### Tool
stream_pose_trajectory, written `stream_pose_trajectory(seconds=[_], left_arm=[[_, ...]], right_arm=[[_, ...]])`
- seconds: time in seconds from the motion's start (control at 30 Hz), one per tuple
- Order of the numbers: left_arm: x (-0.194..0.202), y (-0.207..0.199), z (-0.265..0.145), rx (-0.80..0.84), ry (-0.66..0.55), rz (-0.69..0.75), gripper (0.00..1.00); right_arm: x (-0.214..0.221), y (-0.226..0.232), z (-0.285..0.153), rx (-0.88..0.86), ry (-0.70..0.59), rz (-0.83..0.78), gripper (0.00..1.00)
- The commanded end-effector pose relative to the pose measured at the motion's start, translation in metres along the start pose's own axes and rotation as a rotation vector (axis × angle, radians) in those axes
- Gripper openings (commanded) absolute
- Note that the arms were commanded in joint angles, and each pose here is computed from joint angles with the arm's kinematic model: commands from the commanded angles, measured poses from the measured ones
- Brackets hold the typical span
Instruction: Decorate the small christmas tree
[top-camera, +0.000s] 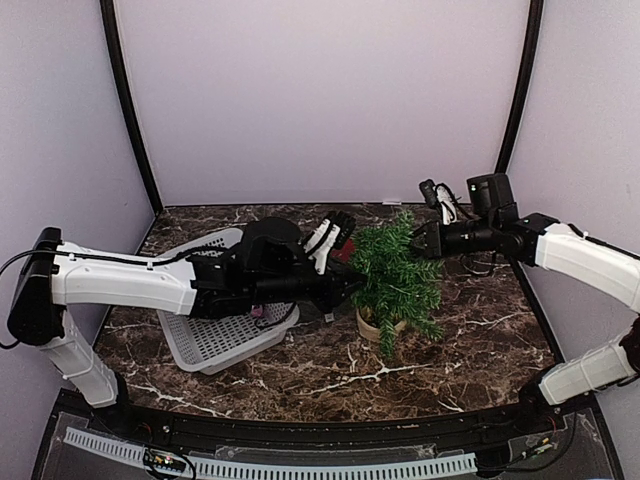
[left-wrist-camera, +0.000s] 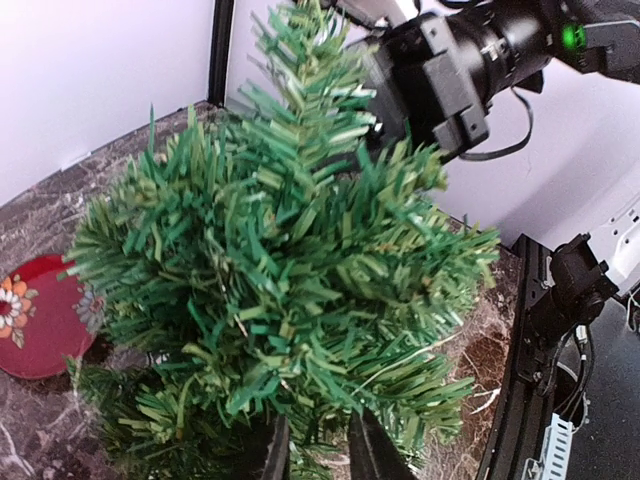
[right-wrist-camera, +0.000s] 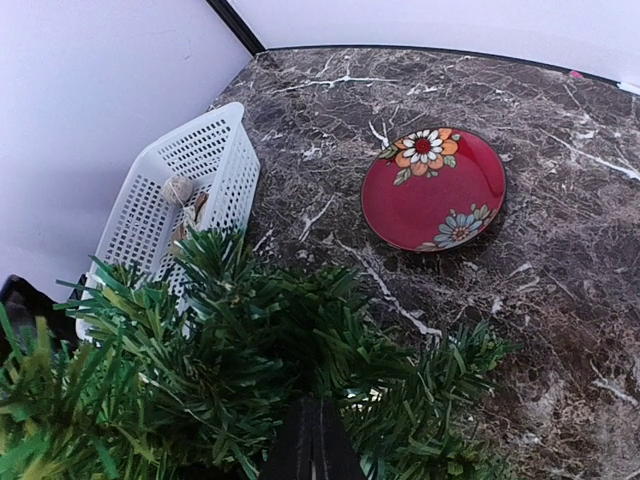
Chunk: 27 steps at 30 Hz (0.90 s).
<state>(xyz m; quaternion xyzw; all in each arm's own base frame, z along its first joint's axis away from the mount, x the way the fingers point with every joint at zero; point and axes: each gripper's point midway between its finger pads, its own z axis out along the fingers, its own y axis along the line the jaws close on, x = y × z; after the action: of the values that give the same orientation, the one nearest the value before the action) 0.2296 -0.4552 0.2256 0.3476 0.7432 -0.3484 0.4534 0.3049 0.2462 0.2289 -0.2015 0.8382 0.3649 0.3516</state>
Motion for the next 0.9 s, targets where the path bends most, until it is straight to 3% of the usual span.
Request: stream_pose_trajectory(seconds=[0.0, 0.3, 0.6, 0.87], left_arm=[[-0.032, -0.008, -0.03, 0.03, -0.088, -0.001, 0.28], [-0.039, -0.012, -0.052, 0.057, -0.129, -0.031, 0.36], [-0.053, 0.008, -0.067, -0.032, -0.169, -0.093, 0.43], [-0.05, 0.04, -0.081, -0.1, -0.15, -0.227, 0.45]], right_arm=[[0.002, -0.005, 0.0, 0.016, -0.006, -0.008, 0.0], [0.008, -0.006, -0.002, 0.018, 0.006, -0.008, 0.0], [-0.002, 0.004, -0.013, 0.01, -0.011, -0.018, 0.0], [-0.021, 0.011, -0.035, 0.051, -0.068, -0.038, 0.24]])
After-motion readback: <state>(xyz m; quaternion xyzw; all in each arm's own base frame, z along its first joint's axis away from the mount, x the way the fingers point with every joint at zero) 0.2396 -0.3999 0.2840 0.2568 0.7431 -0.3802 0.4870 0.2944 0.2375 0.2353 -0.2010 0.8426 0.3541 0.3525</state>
